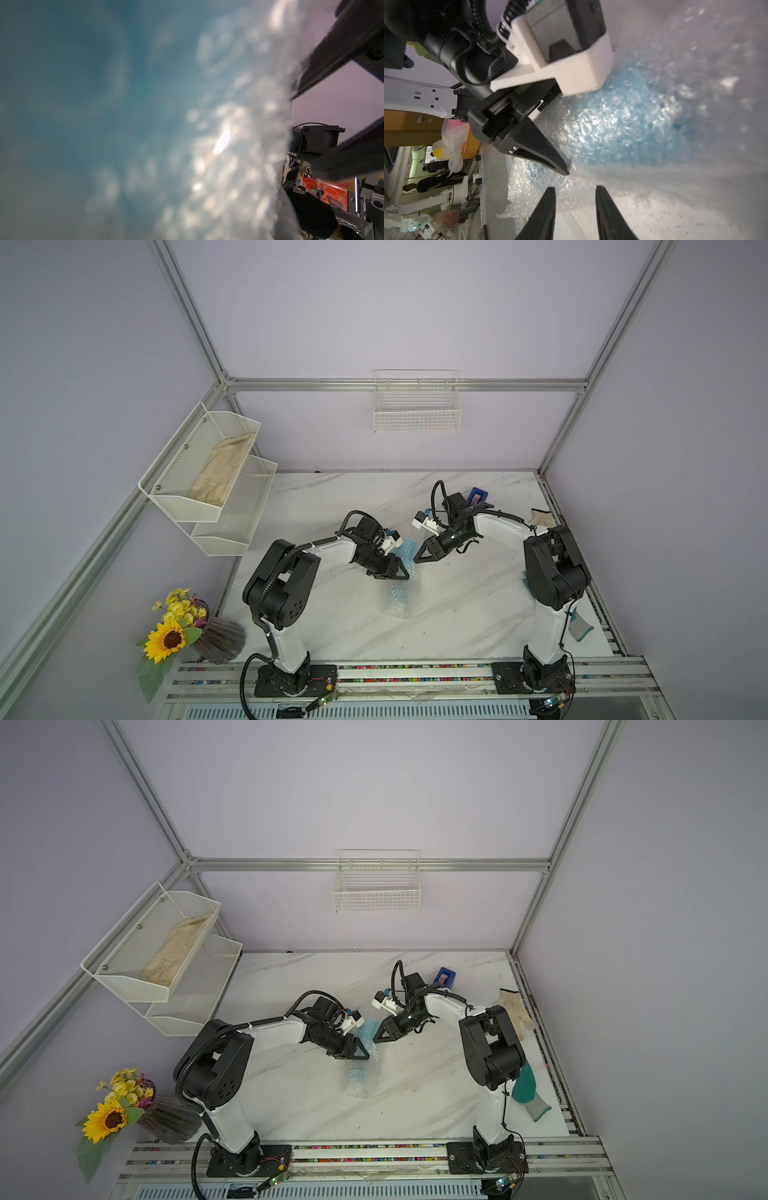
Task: Wrap wine glasses in bubble wrap
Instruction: Stick the tape on the bubble wrap.
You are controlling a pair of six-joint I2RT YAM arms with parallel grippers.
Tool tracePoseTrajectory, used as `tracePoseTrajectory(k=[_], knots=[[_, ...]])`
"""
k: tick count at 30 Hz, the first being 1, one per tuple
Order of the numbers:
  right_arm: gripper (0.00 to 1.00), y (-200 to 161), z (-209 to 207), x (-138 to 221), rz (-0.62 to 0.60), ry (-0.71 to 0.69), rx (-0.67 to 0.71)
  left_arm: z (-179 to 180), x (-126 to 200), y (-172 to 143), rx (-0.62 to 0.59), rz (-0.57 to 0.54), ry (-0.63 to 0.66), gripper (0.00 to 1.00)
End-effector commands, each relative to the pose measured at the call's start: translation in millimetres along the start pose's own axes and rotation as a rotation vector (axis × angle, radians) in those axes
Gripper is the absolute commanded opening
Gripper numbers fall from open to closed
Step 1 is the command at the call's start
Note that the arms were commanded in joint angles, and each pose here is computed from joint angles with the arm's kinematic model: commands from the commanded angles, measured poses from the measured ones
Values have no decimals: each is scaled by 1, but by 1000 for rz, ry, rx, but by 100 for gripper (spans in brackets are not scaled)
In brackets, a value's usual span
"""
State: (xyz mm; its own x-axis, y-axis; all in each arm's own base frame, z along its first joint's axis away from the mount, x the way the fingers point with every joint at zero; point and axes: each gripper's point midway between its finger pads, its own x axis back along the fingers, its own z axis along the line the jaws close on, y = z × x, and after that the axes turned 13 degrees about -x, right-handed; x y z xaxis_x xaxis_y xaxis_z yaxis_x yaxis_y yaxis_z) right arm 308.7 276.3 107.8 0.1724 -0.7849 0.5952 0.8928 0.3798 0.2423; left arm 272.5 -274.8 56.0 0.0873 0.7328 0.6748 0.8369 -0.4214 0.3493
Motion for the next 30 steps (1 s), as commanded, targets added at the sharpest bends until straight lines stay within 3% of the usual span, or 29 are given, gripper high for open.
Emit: tracePoseTrajectory(k=[1,7,11,16,21,30], knots=[[37,8,4,16,-45,-51,19,-15,13,34,-85,-71,-24,50],[33,16,15,36,-114,-78,35,-14,12,33,-83,-68,-24,50],[22,17,50,44,-190,36,86,-13,11,33,-81,-66,-25,50],[7,3,60,23,-242,105,86,-15,13,36,-87,-74,-27,50],[7,-6,62,-4,-216,144,65,-15,13,35,-86,-73,-26,50],[8,0,37,-20,-231,96,19,-18,16,36,-94,-78,-27,50]])
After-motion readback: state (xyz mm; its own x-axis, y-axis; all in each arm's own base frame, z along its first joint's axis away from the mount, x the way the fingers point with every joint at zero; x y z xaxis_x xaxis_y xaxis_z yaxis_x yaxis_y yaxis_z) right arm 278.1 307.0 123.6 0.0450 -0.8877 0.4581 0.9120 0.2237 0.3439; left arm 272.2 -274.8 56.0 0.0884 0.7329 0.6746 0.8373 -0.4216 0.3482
